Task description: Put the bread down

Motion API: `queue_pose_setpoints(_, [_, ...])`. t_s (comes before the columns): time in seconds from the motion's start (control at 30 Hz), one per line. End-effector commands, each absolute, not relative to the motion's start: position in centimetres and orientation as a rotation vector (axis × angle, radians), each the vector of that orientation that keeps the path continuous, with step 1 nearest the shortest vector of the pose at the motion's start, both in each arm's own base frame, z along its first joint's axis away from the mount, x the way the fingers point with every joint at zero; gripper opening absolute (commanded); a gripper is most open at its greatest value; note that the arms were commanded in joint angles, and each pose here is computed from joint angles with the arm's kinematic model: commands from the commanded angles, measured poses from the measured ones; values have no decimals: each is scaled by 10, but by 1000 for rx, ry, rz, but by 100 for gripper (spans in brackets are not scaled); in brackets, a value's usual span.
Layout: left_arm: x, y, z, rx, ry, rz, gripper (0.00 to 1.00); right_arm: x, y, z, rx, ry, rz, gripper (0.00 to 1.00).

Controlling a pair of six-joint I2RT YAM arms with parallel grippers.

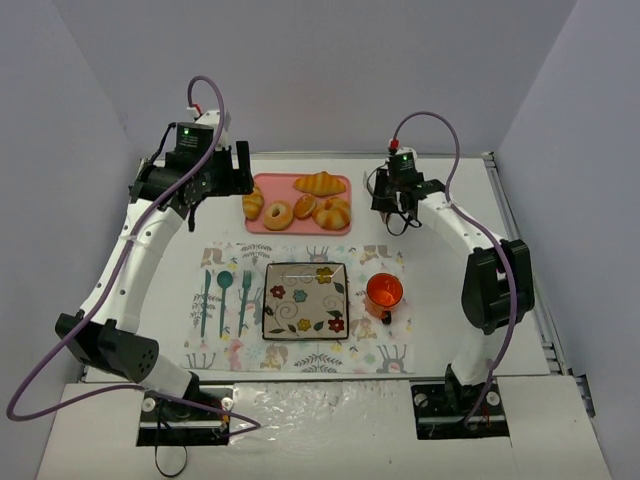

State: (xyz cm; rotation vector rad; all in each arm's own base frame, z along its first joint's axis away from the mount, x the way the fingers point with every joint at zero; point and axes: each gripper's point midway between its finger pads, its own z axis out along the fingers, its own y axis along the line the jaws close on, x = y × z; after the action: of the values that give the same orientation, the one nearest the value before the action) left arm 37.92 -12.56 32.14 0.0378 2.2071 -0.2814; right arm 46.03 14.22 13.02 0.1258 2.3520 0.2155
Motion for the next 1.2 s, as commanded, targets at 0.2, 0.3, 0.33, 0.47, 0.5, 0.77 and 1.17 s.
queue_pose_setpoints(0.2, [378,-125,346,20,2150,-308,75,450,193,188,-27,2261,352,66])
queue_pose_setpoints(0.3, [378,-125,345,19,2151,-306,75,448,204,192,-49,2252,363,66])
queue_pose_setpoints(0.33, [379,-125,345,18,2149,-305,75,448,207,195,-56,2248,368,66])
queue_pose_setpoints(0.47, [378,-125,344,18,2152,-304,75,446,227,201,-94,2236,393,67])
queue_pose_setpoints(0.5, [378,-125,344,18,2152,-304,76,446,232,203,-104,2232,399,67])
queue_pose_setpoints(0.77, [379,-124,344,18,2153,-299,75,433,277,201,-196,2238,448,67])
queue_pose_setpoints(1.17, [379,-125,344,19,2152,-306,76,411,294,164,-250,2321,421,68])
